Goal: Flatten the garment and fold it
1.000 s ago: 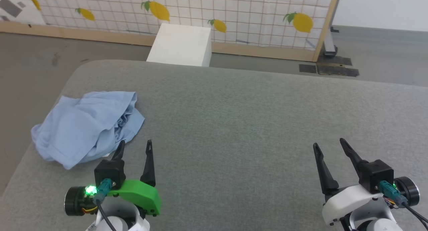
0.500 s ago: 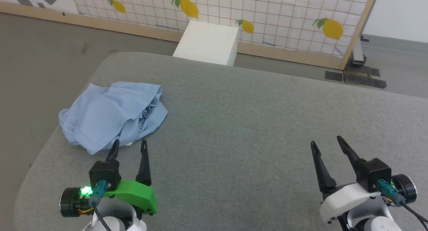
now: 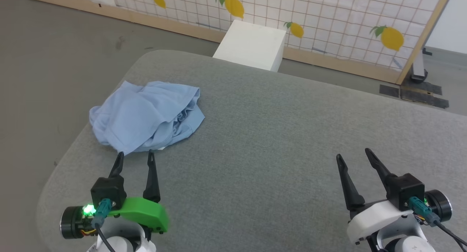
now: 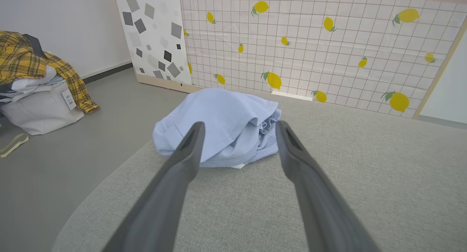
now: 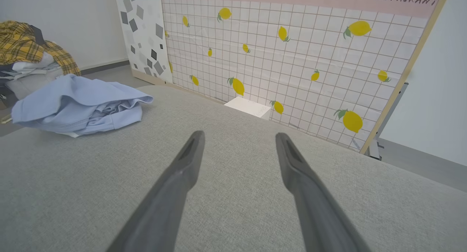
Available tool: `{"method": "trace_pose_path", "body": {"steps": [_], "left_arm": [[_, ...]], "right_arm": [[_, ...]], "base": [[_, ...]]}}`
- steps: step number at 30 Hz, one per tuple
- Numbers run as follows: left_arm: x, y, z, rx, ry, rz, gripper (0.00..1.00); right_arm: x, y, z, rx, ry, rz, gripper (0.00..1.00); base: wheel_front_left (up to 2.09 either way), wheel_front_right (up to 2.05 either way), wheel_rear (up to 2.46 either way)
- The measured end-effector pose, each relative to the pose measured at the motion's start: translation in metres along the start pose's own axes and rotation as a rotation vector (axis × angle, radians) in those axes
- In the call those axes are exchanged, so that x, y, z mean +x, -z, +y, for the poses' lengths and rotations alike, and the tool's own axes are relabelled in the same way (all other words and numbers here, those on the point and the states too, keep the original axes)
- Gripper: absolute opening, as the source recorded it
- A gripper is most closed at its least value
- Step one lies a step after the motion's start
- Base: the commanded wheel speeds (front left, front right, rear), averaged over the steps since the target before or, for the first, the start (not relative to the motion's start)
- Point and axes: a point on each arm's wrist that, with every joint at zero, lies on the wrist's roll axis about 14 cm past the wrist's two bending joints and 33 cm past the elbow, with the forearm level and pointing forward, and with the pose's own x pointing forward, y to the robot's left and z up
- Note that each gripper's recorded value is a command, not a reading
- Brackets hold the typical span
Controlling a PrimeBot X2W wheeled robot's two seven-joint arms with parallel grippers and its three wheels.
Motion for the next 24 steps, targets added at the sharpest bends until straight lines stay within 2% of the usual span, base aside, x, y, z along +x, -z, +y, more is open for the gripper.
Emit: {"method": "trace_pose_path", "body": {"steps": [24], "left_arm": [[-0.027, 0.002, 0.048, -0.005, -0.157, -0.013, 1.0]], "right_arm": [[0.027, -0.002, 0.042, 0.01, -0.133, -0.026, 1.0]], "base": [[0.0, 0.0, 0.0]]}}
